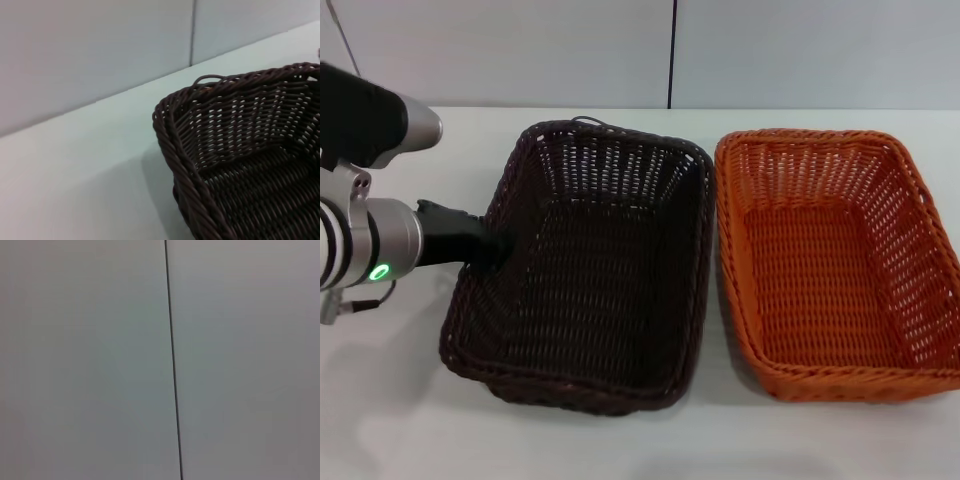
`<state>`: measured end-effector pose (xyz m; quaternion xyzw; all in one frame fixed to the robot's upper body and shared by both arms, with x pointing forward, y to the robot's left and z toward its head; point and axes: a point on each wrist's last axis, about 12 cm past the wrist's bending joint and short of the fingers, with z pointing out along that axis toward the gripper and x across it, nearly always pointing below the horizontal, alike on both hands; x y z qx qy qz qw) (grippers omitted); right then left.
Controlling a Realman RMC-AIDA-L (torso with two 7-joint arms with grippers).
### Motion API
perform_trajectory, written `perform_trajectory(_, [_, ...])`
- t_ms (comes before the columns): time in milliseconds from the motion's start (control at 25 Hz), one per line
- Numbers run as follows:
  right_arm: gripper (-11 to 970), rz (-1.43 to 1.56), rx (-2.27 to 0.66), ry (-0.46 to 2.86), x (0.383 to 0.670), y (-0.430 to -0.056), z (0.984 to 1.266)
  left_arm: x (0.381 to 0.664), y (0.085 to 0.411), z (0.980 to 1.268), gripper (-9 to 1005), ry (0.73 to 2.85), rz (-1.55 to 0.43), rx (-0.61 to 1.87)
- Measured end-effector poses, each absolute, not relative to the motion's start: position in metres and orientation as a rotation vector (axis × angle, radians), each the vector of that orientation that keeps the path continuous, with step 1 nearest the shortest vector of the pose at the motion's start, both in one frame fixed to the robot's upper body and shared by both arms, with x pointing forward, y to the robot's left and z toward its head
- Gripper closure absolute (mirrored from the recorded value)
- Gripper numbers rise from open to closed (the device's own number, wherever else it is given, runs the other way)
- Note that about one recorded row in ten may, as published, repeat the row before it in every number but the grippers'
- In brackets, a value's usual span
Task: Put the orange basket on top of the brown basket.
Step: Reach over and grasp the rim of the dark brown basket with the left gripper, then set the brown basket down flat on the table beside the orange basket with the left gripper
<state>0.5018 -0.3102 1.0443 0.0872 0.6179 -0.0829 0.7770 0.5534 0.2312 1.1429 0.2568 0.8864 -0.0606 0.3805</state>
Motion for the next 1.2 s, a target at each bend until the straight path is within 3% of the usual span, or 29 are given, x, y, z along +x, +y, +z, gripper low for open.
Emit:
perform_trajectory(280, [306, -0.177, 0.19, 1.331, 0.502, -0.31, 1.046, 0.561, 0.254, 1.17, 744, 2.167, -0.049, 0.862])
perform_trajectory(520, [307, -0.178, 0.191, 1.328, 0.502, -0.31, 1.046, 0.565, 0.268, 1.192, 751, 2.009, -0.189, 1.05])
perform_trajectory(1200, [307, -0.138, 0.203, 1.307, 0.499, -0.3, 1.049, 0.597, 0.243, 1.204, 792, 1.822, -0.343, 1.371])
